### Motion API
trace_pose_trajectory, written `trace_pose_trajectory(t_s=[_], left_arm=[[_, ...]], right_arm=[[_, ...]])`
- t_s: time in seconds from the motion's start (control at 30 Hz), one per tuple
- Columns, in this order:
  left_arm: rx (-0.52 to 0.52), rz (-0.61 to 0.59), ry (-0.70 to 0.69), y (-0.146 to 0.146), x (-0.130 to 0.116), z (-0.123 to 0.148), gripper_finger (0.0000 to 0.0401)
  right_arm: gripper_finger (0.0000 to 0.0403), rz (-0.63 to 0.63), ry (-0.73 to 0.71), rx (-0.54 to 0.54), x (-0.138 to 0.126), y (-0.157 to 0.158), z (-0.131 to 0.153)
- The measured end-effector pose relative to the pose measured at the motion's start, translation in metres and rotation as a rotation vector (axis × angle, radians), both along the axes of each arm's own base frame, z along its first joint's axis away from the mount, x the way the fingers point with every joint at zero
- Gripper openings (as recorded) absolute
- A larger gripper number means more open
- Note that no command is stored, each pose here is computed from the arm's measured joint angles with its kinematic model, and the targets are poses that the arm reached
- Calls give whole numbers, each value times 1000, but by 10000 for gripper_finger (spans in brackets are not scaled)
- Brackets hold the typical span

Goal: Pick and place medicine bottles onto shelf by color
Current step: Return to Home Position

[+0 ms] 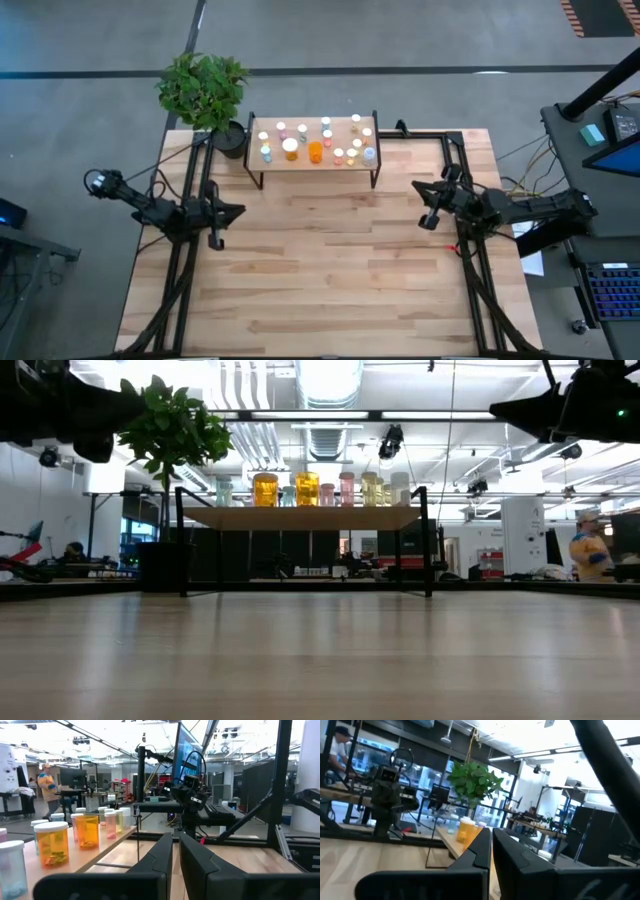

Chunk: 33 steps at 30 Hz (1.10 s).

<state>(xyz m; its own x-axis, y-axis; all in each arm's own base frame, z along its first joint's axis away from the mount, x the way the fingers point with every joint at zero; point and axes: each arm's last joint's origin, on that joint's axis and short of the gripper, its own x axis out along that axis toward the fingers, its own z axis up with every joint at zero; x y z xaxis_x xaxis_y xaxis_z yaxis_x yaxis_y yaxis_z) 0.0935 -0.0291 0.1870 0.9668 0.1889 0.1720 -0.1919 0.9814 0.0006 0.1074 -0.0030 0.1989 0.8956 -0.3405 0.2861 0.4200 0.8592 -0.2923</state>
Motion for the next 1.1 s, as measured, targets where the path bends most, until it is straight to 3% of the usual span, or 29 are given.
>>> trace_pose_trajectory(t_s=[0.23,0.33,0.43,0.57,0.67,0.87,1.1], left_arm=[[13,0,25,-1,2,-2,15],[19,0,36,-2,3,-4,15],[26,0,49,-2,4,-5,15],[33,0,63,-3,5,-6,15],[37,1,70,-3,6,-7,15],[41,0,79,-3,6,-8,15],[42,1,81,-3,6,-8,15]], right_arm=[[9,0,0,0,0,0,0],[9,-50,18,-54,-3,-2,0],[9,-46,54,32,-6,-4,-7],[9,111,236,68,-10,-2,-28],[9,238,229,55,-11,0,-27],[9,209,250,24,-11,-2,-29],[9,182,192,217,-11,-8,-28]])
